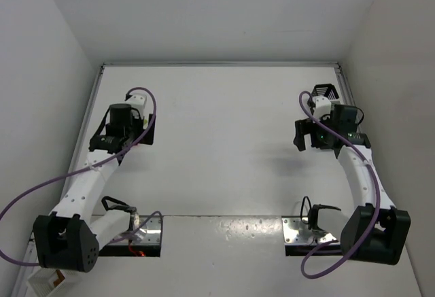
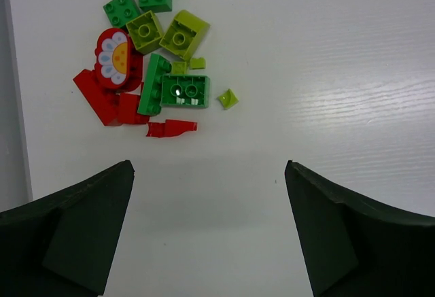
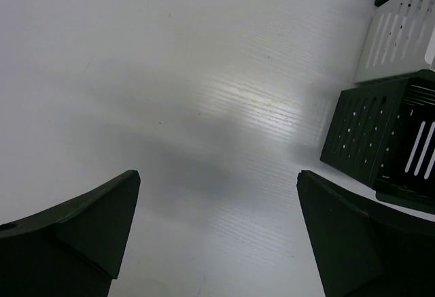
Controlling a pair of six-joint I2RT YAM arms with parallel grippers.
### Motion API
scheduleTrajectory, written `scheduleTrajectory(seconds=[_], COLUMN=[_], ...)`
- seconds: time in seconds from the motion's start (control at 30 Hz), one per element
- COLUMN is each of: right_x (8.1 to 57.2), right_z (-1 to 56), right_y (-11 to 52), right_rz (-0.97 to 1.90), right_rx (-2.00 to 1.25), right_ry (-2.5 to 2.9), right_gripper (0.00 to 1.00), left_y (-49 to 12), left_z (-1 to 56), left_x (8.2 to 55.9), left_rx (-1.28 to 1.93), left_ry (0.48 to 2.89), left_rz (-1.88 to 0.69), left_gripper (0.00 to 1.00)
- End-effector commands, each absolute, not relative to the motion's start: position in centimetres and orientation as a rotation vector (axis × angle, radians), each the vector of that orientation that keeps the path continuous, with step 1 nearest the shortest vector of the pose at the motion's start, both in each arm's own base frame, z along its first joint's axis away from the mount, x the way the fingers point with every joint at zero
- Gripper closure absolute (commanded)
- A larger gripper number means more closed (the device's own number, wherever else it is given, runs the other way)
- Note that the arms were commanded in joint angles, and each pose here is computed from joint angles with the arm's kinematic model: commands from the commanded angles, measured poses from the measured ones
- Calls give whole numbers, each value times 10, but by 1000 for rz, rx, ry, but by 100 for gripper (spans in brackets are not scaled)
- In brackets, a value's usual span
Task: Sort the legos into containers by color
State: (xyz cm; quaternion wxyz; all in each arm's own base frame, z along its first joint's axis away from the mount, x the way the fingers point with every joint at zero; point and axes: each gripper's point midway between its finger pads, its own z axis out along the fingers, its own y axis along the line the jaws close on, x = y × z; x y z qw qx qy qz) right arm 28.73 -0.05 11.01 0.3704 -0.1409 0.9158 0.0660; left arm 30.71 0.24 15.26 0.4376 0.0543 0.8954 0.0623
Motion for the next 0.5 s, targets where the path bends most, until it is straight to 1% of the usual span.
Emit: scheduleTrajectory(seconds=[0.0, 0.1, 0.23, 0.3, 0.47], right_x=[298, 298, 296, 296, 296], right_z=[137, 134, 127, 122, 120], right_y=[11, 13, 17, 19, 23], right_rz=[210, 225, 268, 289, 319], right_rx=[-390, -393, -388, -390, -398], right_ry=[2252, 2259, 2287, 2300, 2302], right_gripper=[0, 0, 0, 0, 0], left_y=[6, 8, 19, 24, 52], left_z=[166, 174, 188, 187, 171], left_x=[313, 315, 320, 318, 317], left_rx=[134, 151, 165, 182, 183], left_ry=[2208, 2198, 2179, 2200, 2265], left_rz=[156, 116, 117, 127, 156], left_gripper=[0, 0, 0, 0, 7])
